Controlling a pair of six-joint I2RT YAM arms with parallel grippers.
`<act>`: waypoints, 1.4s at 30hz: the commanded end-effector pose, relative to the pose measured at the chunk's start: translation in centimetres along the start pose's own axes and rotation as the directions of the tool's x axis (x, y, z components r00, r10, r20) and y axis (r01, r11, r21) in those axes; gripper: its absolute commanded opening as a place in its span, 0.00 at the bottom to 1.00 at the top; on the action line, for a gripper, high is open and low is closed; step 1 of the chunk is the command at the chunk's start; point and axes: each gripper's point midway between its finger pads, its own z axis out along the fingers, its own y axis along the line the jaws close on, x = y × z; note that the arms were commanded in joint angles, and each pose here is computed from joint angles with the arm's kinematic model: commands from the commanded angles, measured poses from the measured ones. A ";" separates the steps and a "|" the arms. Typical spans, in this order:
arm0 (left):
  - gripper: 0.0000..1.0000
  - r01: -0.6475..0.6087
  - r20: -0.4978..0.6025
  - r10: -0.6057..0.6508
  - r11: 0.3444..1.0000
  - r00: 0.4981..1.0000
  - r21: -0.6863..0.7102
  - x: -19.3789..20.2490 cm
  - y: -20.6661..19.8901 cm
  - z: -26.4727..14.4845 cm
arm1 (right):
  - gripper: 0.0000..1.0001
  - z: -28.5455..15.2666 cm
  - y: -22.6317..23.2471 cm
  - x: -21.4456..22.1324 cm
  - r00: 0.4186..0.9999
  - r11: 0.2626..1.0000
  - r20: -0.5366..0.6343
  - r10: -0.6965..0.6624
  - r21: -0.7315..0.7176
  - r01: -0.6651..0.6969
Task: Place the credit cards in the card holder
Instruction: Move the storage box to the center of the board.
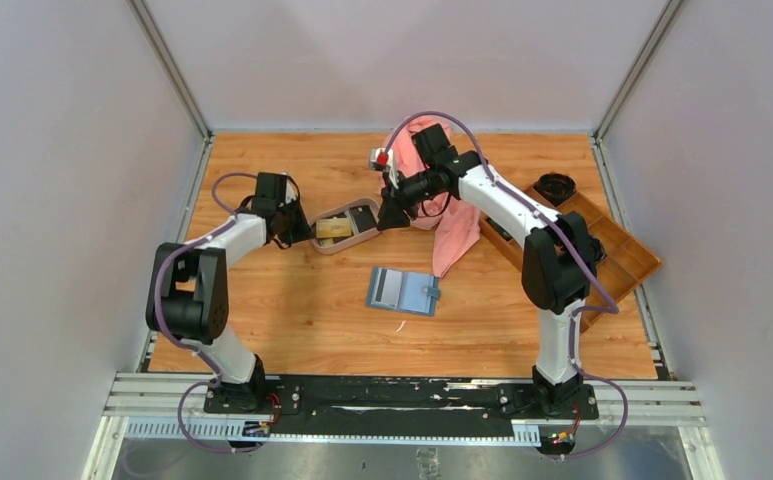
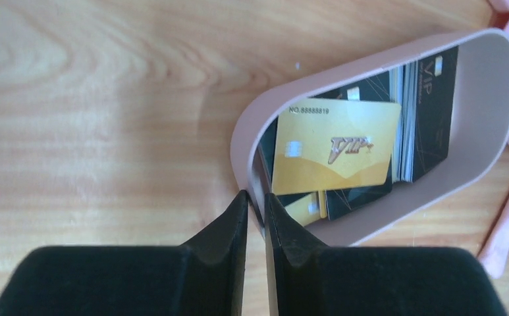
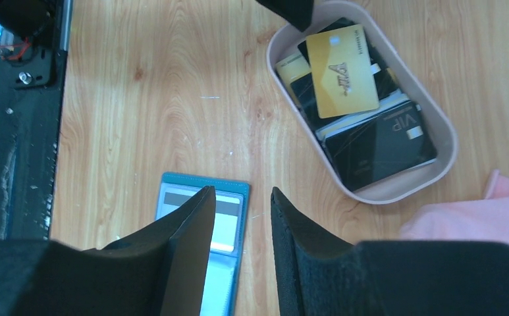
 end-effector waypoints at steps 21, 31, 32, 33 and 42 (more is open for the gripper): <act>0.25 -0.001 0.103 -0.005 0.998 0.995 0.057 5.6 0.9 -6.9 | 0.64 11.8 -0.8 -0.3 0.880 0.886 -0.124 -0.458 -0.146 0.441; 0.35 -0.049 0.312 0.013 0.993 0.950 0.107 2.2 -0.8 -12.8 | 0.65 14.4 -3.9 1.0 0.896 0.915 -0.186 -0.404 -0.074 0.397; 0.39 -0.067 0.347 0.023 0.991 0.937 0.115 1.4 -1.2 -13.9 | 0.66 14.6 -4.3 1.1 0.898 0.917 -0.187 -0.399 -0.064 0.394; 0.44 -0.089 0.382 0.037 0.989 0.923 0.118 0.5 -1.6 -15.2 | 0.66 14.8 -4.5 1.1 0.898 0.918 -0.188 -0.397 -0.058 0.393; 0.62 -0.269 0.499 0.285 0.957 0.818 -0.107 -3.2 -0.5 -23.4 | 0.68 15.9 -4.8 2.9 0.913 0.935 -0.204 -0.354 -0.062 0.349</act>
